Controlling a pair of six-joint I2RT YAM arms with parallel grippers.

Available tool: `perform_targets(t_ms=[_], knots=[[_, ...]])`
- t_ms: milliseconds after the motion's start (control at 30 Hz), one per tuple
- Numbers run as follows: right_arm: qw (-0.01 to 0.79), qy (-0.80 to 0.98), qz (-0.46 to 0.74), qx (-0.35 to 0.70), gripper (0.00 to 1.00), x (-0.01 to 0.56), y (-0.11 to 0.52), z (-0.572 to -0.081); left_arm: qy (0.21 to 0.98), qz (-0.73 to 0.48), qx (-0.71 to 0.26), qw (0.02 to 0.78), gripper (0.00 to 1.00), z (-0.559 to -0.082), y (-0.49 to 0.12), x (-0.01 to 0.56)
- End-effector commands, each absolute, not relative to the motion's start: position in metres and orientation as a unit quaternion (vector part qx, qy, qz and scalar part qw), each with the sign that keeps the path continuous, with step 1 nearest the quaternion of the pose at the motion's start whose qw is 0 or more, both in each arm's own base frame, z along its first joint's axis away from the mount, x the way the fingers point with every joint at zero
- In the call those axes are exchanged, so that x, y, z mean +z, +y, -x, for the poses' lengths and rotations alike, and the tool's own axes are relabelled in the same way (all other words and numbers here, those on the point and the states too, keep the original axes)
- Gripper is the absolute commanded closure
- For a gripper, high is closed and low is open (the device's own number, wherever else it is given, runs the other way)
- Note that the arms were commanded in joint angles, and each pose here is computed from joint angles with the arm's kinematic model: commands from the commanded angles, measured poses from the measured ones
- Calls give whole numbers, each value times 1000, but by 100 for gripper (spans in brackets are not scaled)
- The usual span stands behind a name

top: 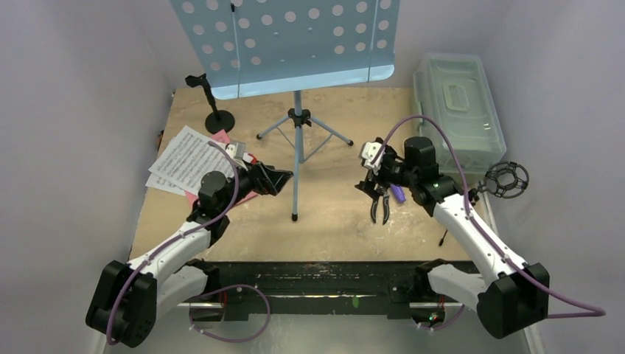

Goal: Pack up the instrument practice props
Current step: Unscrew the knob on the music stand, then close the music stand at the center of the board.

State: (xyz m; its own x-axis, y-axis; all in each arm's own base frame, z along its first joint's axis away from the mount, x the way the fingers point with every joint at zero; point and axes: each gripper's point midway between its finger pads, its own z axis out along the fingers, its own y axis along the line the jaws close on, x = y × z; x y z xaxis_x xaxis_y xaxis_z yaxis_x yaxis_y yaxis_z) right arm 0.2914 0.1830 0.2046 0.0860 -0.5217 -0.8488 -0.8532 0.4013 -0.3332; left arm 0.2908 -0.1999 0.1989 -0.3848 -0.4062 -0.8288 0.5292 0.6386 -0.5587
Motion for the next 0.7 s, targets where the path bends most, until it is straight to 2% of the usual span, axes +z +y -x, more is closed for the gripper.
perform_targets(t_ms=[0, 100, 333, 667], knots=[[466, 700, 531, 105, 1, 173, 141, -300, 697, -30, -454, 555, 2, -288, -204, 209], [446, 700, 548, 103, 1, 168, 130, -303, 703, -36, -463, 538, 3, -287, -210, 204], [536, 636, 534, 151, 1, 175, 163, -327, 721, -46, -428, 543, 6, -296, -208, 204], [649, 518, 498, 249, 2, 220, 216, -381, 713, -110, -318, 615, 7, -305, -229, 218]])
